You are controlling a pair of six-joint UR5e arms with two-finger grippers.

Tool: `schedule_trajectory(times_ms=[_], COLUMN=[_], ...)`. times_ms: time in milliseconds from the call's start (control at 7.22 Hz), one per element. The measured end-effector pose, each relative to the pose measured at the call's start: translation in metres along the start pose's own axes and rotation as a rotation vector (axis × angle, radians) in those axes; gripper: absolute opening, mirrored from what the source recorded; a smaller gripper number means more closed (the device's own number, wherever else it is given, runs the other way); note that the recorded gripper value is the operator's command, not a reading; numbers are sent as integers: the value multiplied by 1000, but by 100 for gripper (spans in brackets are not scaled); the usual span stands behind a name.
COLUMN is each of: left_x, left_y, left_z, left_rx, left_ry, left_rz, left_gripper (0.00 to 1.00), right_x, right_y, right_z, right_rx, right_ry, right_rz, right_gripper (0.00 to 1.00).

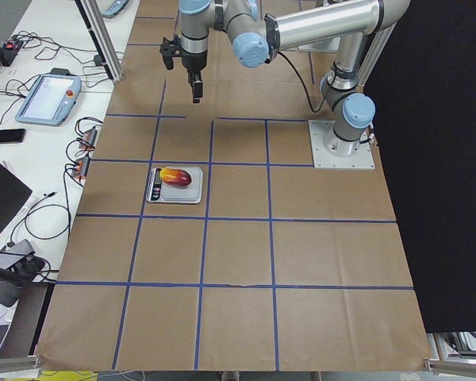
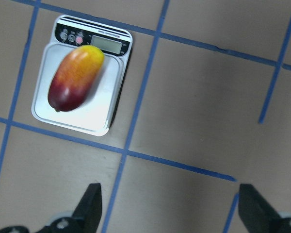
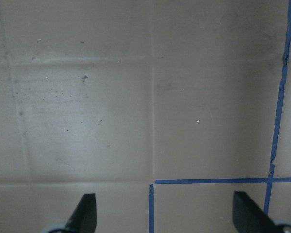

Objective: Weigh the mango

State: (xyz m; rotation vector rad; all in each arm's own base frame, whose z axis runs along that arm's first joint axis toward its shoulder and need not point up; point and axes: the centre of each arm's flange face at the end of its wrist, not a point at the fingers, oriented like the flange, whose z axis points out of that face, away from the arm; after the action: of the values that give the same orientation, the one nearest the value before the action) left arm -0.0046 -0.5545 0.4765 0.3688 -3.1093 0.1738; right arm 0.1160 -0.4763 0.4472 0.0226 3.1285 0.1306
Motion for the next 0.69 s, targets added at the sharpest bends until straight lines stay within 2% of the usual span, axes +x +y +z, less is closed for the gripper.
schedule_trajectory(times_ms=[277,692], left_x=[57,100], left_y=[38,60], left_z=[-10,-8], left_rx=[-38,-60], left_ry=[5,8], left_rz=[62,121], left_gripper=[100,100], right_x=[0,0], right_y=[0,0], right_z=[0,0], right_rx=[0,0], right_ry=[0,0], right_rz=[0,0], right_gripper=[100,100])
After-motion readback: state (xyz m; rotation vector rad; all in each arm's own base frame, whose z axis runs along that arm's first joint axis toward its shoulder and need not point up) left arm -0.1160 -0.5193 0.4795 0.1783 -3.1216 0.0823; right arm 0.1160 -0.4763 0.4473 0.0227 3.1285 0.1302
